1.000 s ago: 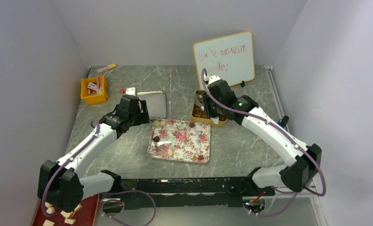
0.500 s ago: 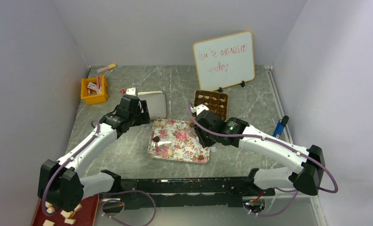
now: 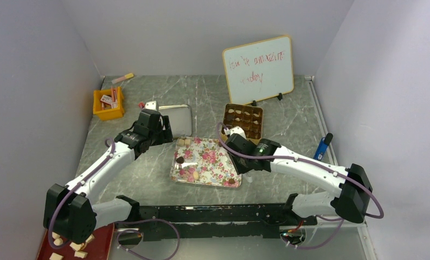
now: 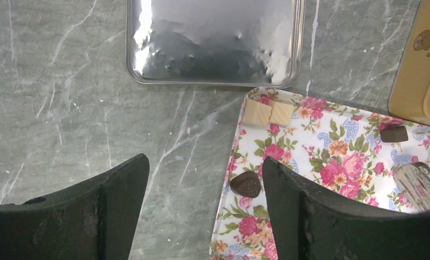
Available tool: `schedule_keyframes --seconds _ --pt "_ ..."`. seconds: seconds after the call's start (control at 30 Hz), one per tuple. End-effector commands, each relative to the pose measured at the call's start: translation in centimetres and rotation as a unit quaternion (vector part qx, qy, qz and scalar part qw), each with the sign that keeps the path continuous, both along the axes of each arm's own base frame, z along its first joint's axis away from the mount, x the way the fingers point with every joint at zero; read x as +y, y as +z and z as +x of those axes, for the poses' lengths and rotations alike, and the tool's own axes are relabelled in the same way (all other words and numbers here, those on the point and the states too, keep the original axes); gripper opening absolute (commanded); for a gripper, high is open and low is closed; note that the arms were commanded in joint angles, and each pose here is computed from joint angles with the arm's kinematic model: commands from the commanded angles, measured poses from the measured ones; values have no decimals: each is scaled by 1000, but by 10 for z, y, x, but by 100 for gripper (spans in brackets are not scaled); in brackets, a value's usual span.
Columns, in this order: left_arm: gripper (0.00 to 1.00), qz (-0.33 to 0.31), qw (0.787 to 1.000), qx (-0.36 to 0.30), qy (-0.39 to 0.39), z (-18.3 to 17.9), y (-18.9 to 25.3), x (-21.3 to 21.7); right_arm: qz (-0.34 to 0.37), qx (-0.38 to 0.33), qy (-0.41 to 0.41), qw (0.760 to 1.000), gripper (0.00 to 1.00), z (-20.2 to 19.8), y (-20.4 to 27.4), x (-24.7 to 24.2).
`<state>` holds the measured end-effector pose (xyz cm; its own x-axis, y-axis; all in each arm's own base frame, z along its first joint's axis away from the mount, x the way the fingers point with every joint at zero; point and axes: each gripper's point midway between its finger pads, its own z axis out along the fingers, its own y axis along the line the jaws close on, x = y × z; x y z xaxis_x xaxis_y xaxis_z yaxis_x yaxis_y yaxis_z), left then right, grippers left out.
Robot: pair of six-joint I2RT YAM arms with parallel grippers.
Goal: Pack the chocolate
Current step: Pick up the fake chocolate from the plate.
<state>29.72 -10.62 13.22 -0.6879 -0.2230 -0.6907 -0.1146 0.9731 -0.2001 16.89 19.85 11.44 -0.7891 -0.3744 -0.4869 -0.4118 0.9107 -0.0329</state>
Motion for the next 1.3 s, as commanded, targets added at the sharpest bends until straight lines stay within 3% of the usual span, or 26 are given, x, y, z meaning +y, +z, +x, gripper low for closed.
schedule_keyframes --seconds 0.0,0.73,1.27 --pt "81 -16 999 -30 4 7 22 -2 11 -2 -11 1000 29 1 -9 7" --pt "81 -7 1000 -27 3 11 16 -2 -8 -1 -5 1000 40 18 -30 29" --pt "82 2 1000 -28 0 18 15 -2 -31 -6 -4 999 42 31 -38 37"
